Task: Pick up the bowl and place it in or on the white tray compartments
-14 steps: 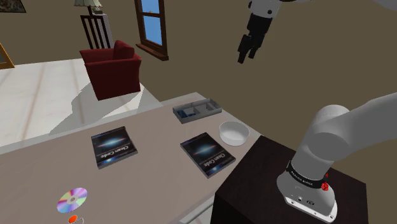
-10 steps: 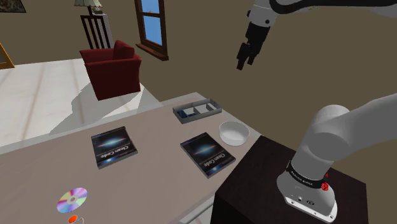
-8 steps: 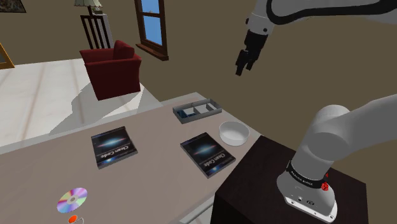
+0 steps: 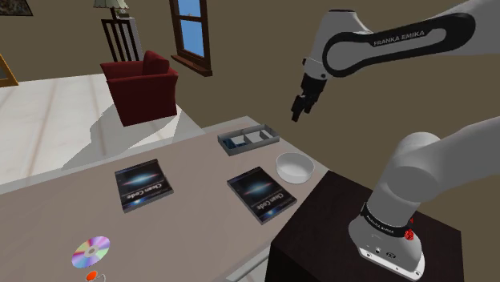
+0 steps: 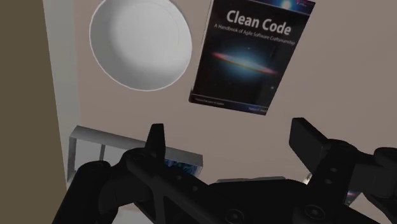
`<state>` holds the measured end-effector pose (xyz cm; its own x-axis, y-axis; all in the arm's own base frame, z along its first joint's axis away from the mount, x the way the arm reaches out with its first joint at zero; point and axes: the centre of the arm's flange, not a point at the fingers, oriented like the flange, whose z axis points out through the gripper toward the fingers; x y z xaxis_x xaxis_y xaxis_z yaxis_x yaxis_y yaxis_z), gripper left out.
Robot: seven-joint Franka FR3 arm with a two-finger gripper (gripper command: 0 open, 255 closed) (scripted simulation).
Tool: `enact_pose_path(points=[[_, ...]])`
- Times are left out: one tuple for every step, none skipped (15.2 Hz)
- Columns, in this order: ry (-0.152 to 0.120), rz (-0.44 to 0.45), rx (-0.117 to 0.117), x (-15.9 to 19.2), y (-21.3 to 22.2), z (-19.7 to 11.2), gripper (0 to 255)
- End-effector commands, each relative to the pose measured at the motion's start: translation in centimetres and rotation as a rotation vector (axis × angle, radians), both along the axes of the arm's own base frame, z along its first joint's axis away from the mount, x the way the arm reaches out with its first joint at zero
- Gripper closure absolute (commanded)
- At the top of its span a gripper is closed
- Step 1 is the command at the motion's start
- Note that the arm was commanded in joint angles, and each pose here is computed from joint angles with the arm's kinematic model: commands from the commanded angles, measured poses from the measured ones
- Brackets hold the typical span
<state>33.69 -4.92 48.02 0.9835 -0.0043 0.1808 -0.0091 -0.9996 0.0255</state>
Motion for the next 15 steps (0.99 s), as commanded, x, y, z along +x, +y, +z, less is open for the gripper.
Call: enact_pose_path(points=[[-0.002,-0.001,0.001,0.1,-0.4,-2.8,0],[-0.002,-0.001,0.001,0.2,-0.5,-4.1,0],[-0.002,-0.002,0.001,0.3,-0.7,-5.4,0],[-0.001,-0.002,0.002,0.4,-0.8,-6.7,0],[-0.001,-0.003,0.002,0.5,-0.9,-8.0,0],[-0.001,-0.003,0.003,0.6,-1.1,-9.3,0],[-0.001,-0.004,0.003,0.6,-1.2,-10.6,0],[0.000,-0.004,0.003,0.7,-1.3,-11.9,0],[0.000,-0.005,0.004,0.8,-1.5,-13.2,0],[0.000,-0.005,0.004,0.9,-1.6,-14.6,0],[0.000,-0.006,0.005,1.0,-1.7,-15.9,0],[0.001,-0.006,0.005,1.0,-1.9,-17.2,0],[0.001,-0.007,0.005,1.1,-2.0,-18.5,0],[0.001,-0.007,0.006,1.2,-2.1,-19.8,0],[0.001,-0.008,0.006,1.3,-2.3,-21.1,0]])
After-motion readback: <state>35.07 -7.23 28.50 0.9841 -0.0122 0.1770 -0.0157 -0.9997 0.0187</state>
